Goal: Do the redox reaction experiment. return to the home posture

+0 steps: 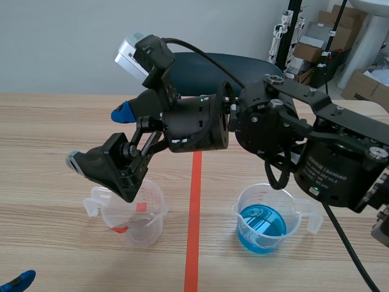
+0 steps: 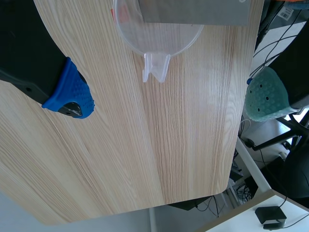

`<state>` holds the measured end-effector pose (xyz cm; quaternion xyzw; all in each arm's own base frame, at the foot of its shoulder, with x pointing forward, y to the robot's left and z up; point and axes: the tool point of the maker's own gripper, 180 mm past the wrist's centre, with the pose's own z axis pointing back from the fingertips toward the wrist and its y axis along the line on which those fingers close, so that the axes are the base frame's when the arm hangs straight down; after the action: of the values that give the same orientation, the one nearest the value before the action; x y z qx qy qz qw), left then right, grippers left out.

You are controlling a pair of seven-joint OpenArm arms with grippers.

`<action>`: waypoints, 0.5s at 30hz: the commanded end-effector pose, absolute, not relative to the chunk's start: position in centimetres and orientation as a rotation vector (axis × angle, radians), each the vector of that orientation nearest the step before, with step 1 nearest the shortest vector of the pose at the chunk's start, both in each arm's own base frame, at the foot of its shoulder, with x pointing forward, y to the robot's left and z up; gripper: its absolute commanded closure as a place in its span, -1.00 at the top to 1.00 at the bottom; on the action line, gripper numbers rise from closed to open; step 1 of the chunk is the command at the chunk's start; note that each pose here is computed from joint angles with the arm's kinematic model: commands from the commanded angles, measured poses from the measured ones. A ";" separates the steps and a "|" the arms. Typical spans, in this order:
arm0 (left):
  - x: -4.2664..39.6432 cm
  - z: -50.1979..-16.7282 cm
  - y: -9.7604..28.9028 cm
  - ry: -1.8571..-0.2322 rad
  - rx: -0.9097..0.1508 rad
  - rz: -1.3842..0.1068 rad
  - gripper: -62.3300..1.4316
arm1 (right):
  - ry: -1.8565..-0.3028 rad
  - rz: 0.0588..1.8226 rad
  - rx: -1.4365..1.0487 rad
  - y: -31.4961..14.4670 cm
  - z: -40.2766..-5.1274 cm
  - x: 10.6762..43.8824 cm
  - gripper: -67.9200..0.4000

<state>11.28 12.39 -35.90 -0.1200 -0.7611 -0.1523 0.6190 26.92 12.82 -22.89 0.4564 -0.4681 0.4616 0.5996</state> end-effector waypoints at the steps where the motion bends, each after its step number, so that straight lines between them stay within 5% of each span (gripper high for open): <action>1: 11.1 -34.9 12.4 -1.797 -0.283 -0.349 0.89 | -1.129 1.061 1.080 12.8 -21.4 27.3 1.00; 15: 11.1 -34.9 12.4 -1.797 -0.283 -0.349 0.89 | -1.130 1.094 1.044 12.8 -21.9 27.3 1.00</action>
<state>11.28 12.39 -35.90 -0.1200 -0.7611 -0.1523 0.6190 26.96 12.75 -23.31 0.4433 -0.4683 0.4735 0.6000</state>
